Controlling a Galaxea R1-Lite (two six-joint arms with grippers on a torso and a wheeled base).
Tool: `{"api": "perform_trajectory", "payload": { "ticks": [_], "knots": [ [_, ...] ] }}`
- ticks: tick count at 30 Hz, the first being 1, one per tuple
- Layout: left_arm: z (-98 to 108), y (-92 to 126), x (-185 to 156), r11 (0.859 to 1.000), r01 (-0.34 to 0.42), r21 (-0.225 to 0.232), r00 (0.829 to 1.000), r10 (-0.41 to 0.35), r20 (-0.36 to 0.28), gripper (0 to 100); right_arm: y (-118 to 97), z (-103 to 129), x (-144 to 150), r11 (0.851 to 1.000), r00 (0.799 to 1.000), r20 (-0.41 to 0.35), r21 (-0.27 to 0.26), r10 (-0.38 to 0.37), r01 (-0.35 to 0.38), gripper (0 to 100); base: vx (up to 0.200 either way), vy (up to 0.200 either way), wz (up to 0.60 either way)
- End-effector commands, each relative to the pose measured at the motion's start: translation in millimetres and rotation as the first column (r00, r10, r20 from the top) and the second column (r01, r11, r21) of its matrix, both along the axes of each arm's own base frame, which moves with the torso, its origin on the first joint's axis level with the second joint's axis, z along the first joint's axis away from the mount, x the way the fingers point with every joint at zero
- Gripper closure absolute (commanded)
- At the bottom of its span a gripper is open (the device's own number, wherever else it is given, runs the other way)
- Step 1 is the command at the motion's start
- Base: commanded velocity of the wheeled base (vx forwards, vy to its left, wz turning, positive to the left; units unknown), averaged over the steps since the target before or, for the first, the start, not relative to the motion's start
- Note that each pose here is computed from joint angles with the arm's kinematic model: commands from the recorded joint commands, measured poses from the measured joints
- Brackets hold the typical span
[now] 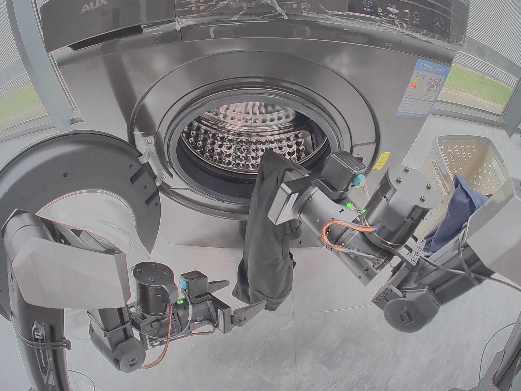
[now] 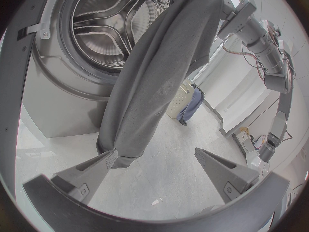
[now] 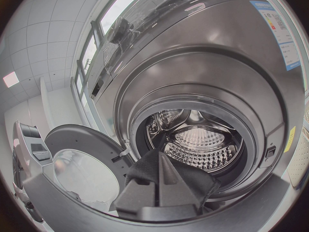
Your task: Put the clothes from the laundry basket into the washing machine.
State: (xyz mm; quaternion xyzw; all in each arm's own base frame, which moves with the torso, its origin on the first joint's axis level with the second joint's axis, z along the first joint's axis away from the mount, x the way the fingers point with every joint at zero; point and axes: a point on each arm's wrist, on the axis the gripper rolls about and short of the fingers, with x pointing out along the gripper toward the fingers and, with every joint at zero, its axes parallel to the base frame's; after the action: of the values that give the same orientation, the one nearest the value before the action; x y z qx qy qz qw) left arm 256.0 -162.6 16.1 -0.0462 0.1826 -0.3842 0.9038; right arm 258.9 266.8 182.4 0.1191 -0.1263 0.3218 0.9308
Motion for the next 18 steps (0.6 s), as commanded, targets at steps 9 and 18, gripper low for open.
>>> {"api": "perform_trajectory", "payload": {
  "ticks": [9, 18],
  "knots": [
    [-9, -4, 7, 1.0, -0.008, 0.007, 1.0, 0.008, -0.002, 0, 12, 23, 10, 0.997, 1.0, 0.018, 0.073, -0.015, 0.014, 100, 0.0, 0.0, 0.0],
    [-16, -20, 23, 1.0, -0.005, -0.013, 1.0, 0.005, 0.03, 0, 14, 21, 8, 0.997, 1.0, 0.018, 0.077, -0.01, 0.008, 100, 0.0, 0.0, 0.0]
  ]
}}
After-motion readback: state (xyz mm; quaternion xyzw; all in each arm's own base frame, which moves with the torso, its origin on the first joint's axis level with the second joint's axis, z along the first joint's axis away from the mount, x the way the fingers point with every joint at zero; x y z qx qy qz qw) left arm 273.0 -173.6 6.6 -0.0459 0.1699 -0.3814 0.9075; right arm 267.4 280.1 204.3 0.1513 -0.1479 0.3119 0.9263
